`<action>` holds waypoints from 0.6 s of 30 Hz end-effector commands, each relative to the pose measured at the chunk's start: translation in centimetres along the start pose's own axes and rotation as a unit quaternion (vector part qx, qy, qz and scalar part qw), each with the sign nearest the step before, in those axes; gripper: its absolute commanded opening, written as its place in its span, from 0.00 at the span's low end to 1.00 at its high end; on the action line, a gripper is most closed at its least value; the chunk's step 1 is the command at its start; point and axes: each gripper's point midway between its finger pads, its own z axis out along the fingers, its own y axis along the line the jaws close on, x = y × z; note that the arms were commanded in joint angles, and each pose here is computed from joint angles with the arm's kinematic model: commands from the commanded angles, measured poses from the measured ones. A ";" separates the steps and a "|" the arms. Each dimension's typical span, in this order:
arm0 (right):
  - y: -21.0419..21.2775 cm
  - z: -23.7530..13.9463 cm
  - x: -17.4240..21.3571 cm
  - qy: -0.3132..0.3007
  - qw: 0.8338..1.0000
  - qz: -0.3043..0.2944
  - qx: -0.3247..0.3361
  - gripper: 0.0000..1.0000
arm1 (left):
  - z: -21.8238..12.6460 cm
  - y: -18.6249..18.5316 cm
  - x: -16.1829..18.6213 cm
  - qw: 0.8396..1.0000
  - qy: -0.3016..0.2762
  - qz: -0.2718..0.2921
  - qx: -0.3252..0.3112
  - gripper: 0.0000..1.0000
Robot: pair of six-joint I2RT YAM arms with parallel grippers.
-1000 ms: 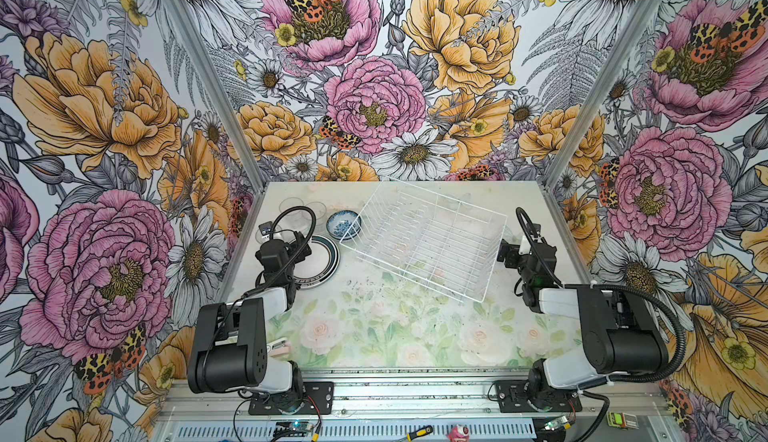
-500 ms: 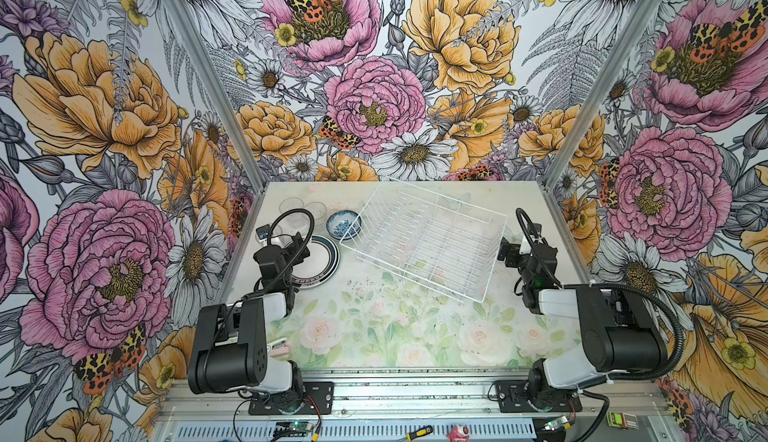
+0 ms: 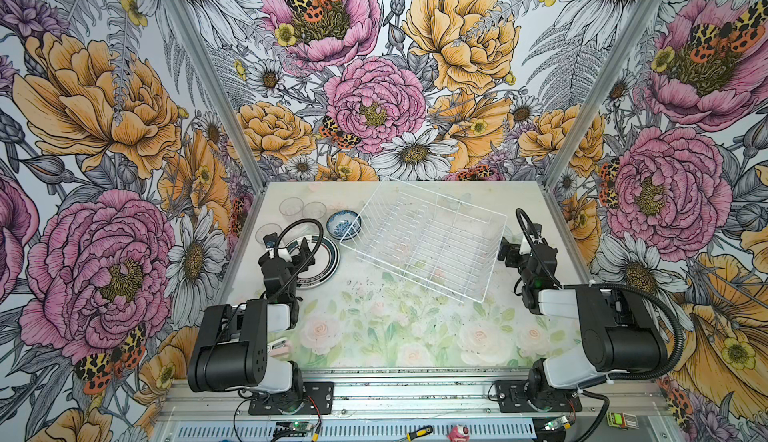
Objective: Unload the mixed dishes from the dish rack
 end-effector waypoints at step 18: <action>0.8 0.0 -0.4 -0.013 1.000 -0.012 -0.011 0.99 | 1.8 -4.2 0.6 0.996 0.013 0.081 0.044 0.99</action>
